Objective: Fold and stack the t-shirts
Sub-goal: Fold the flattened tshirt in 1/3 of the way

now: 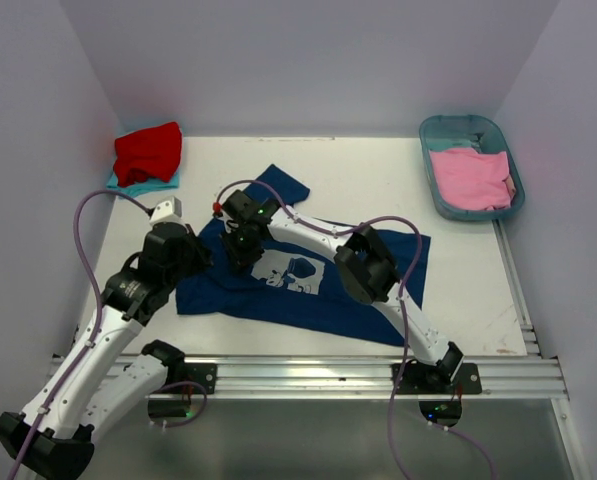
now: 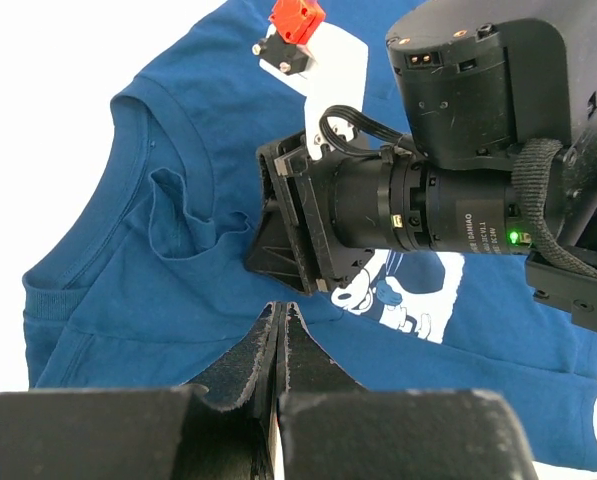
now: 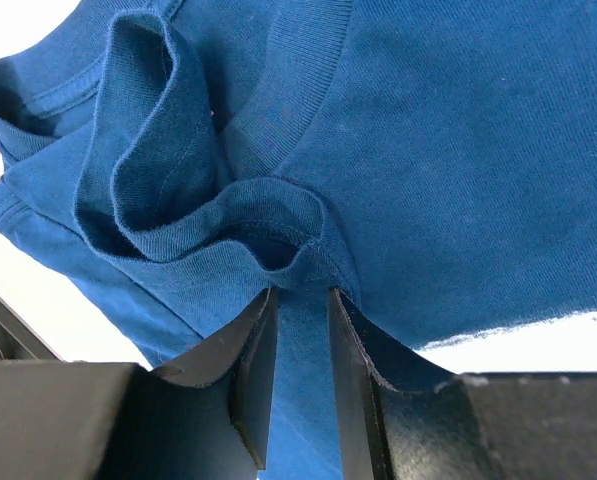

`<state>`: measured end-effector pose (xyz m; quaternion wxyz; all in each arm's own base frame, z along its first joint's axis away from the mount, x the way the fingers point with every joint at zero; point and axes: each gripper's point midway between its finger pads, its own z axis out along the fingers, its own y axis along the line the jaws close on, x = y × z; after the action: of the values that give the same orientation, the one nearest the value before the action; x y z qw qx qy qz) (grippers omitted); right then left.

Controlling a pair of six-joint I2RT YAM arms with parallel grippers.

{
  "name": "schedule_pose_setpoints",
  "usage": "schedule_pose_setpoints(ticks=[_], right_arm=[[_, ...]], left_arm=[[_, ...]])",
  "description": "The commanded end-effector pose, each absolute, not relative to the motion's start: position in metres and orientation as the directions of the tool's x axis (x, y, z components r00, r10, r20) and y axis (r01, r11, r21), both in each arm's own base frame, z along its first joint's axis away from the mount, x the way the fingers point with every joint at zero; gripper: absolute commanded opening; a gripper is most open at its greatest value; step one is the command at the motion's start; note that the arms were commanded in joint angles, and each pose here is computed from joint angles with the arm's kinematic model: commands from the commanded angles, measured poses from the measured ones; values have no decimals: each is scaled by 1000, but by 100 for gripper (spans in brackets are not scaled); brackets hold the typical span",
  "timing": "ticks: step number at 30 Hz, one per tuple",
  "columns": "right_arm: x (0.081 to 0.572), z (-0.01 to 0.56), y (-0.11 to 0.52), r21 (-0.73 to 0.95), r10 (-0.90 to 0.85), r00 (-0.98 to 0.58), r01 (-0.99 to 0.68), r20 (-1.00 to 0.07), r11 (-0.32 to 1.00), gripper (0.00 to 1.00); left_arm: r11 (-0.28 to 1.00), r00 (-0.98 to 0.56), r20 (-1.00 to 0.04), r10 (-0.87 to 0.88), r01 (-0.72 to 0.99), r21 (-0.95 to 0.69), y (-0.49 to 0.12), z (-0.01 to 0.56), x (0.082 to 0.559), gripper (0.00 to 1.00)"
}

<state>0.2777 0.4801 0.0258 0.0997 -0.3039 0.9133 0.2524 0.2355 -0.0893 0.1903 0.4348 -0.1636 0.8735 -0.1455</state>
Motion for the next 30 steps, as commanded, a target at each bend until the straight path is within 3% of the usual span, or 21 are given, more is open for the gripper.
schedule_pose_setpoints(ticks=[1,9,27,30], right_arm=[[278,45,484,386,-505,-783,-620,-364,683,31],[281,64,494,356,-503,-751,-652,-429,670,30],[290,26,484,270,-517,-765,-628,-384,730,24],[290,22,483,266,-517,-767,-626,-379,733,17]], left_arm=[[903,-568,-709,-418,-178,-390,-87,187,234,0],[906,-572,-708,-414,-179,-384,-86,183,234,0],[913,-585,-705,-400,-188,-362,-83,176,230,0],[914,-586,-705,-399,-191,-359,-82,176,229,0]])
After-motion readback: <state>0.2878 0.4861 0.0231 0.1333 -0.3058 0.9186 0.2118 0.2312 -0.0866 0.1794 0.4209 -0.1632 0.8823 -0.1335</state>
